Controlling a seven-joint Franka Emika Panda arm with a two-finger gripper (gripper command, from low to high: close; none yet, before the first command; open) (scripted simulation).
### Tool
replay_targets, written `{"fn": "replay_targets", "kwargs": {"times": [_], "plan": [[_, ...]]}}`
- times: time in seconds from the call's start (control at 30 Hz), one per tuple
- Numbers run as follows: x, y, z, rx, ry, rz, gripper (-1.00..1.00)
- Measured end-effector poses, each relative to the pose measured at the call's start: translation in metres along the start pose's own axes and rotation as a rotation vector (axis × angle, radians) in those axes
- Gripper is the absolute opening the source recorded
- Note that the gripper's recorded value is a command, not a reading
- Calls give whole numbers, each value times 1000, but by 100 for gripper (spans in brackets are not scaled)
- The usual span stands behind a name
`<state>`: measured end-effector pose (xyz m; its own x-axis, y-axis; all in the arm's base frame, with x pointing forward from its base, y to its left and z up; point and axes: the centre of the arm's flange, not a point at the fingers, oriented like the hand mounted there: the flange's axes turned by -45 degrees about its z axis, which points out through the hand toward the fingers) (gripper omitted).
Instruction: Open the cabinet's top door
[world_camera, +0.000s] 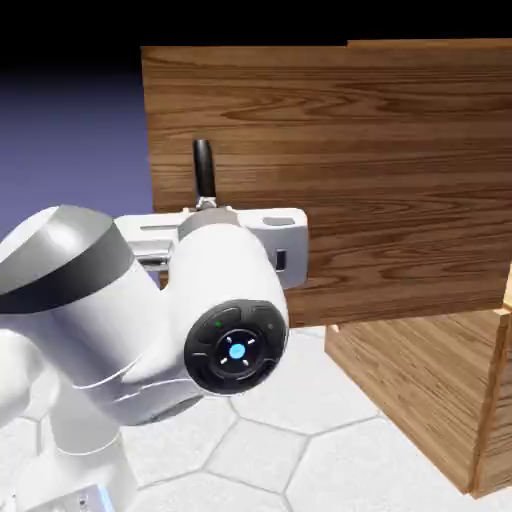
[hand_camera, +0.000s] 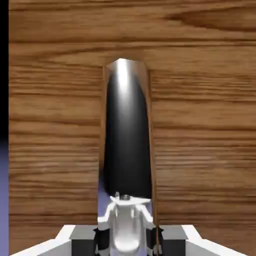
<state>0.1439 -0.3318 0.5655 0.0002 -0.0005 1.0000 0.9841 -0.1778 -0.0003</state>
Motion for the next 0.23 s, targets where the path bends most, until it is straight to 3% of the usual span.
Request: {"fn": "replay_targets", "kwargs": {"times": [0.23], "plan": [[0,22,-54,128,0,0,-100]]}}
